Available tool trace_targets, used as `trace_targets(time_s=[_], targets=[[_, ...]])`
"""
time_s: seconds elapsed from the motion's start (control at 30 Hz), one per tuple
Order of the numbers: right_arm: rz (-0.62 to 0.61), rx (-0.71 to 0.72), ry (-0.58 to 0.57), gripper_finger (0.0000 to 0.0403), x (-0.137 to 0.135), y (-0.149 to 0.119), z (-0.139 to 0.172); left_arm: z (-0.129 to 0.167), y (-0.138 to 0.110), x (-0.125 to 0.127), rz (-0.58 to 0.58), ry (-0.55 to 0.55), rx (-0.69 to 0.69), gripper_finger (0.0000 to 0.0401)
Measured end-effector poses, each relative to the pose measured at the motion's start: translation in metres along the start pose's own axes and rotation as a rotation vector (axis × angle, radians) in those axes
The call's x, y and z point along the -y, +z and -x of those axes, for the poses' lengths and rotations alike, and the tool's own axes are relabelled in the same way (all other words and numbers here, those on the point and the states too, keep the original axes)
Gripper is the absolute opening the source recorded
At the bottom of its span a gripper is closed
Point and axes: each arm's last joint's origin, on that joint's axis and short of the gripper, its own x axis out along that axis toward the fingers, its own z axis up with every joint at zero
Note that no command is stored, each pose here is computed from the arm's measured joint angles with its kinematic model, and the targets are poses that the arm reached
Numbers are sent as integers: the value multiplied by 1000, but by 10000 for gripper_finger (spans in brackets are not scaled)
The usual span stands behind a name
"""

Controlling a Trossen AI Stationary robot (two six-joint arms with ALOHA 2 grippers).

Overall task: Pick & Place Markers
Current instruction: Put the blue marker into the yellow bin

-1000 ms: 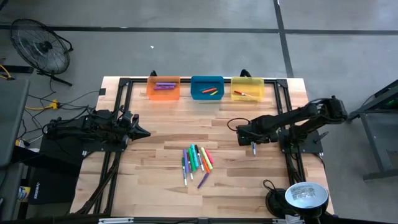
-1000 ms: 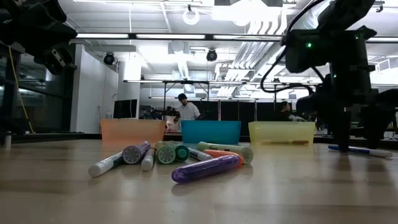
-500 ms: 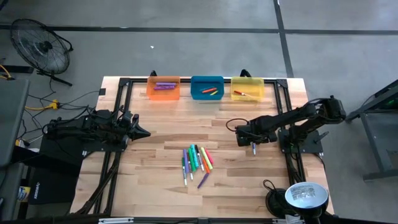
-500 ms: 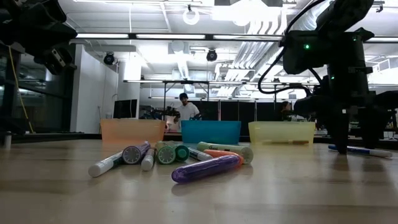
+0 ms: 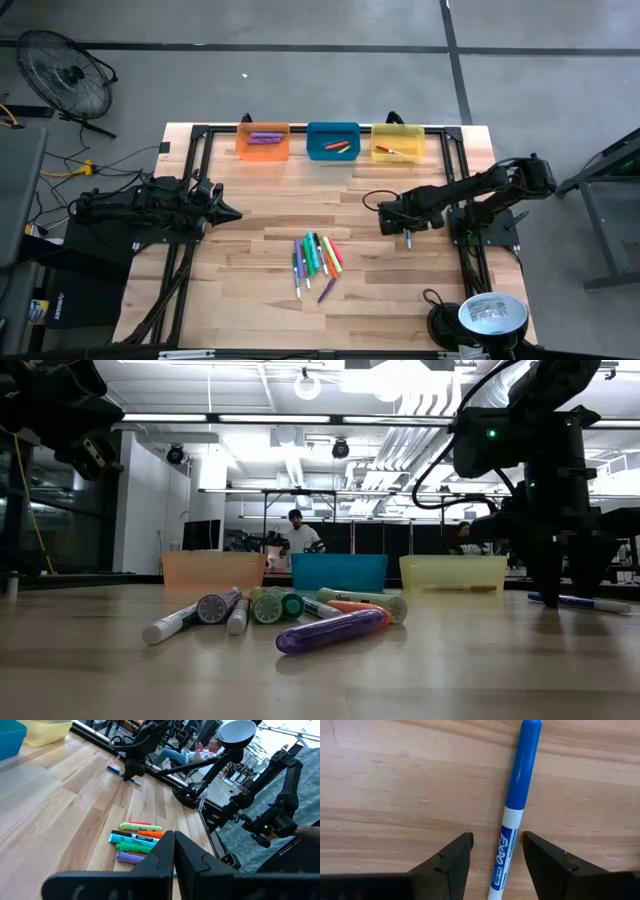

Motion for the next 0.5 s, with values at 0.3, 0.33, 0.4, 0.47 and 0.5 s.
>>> trace_targets(time_s=[0.3, 0.33, 0.4, 0.47, 0.5], targets=[[-18, 14, 5, 119, -1, 0, 0, 0, 0, 0, 0, 0, 0, 1], [-15, 15, 5, 114, -1, 0, 0, 0, 0, 0, 0, 0, 0, 1], [-10, 17, 5, 105, -1, 0, 0, 0, 0, 0, 0, 0, 0, 1], [-9, 20, 4, 94, -1, 1, 0, 0, 0, 0, 0, 0, 0, 1], [-8, 21, 4, 88, -1, 1, 0, 0, 0, 0, 0, 0, 0, 1]])
